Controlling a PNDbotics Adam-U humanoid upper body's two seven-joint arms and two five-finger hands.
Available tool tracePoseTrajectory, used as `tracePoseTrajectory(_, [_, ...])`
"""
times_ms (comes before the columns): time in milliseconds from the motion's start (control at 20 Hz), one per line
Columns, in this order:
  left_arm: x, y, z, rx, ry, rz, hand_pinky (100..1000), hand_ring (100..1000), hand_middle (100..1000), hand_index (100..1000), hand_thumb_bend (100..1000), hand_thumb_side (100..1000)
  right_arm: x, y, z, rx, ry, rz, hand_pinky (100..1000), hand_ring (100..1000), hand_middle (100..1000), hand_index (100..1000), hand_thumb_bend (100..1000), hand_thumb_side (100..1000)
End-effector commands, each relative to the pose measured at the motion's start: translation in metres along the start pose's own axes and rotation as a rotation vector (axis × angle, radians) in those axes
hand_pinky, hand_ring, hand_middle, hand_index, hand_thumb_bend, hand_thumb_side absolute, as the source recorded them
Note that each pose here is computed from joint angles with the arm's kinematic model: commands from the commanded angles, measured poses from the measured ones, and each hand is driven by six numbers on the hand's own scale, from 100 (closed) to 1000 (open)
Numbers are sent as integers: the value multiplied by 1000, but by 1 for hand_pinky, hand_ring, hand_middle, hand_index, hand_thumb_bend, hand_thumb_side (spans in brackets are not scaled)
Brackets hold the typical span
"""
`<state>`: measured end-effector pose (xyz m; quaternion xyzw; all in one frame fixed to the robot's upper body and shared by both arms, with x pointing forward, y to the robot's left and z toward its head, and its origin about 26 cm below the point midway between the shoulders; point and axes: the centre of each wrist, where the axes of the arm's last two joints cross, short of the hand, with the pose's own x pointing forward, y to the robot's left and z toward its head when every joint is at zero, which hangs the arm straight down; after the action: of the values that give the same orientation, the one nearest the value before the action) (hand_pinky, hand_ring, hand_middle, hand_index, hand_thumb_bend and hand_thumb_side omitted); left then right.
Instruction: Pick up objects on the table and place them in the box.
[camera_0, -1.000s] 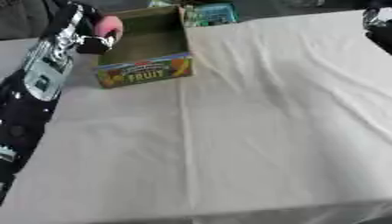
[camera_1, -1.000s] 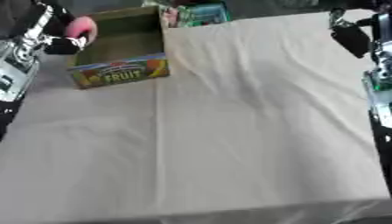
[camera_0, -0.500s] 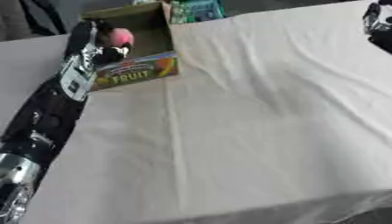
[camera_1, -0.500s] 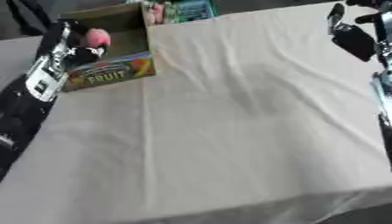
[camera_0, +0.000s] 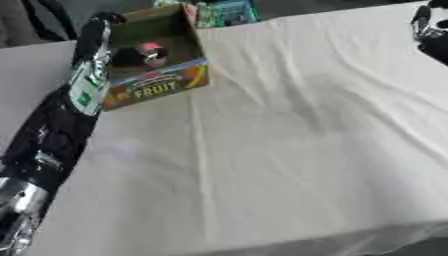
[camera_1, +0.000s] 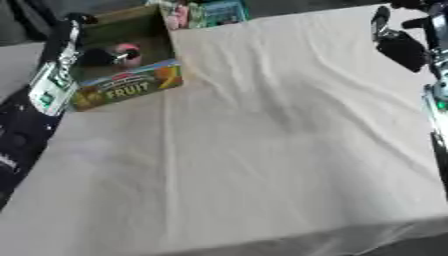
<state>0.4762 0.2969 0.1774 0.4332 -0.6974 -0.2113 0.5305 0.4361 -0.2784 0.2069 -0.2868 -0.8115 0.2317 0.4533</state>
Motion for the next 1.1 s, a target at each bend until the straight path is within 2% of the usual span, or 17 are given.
tracePoseTrajectory(50, [20,42,-2,87,-115,136,614,659,712,738,758,492,8,-16,-4,-47,-30,12,736,878,717,894,100,458])
tracePoseTrajectory(250, [25,68,28,95,-220,334,592,639,686,713,684,449,8,-19,-2,-83,-34,-10,731,875,711,896,100,466])
tracePoseTrajectory(450, [22,79,65,102,-254,478,585,625,668,704,656,435,8,-22,1,-124,-35,-40,726,871,703,897,100,474])
tracePoseTrajectory(700, [18,80,100,123,-248,577,579,613,656,695,629,425,9,-26,5,-152,-37,-55,724,869,699,897,100,478])
tracePoseTrajectory(1100, [12,71,125,161,-189,671,569,598,638,682,610,416,13,-25,7,-164,-53,-85,722,868,696,897,100,487])
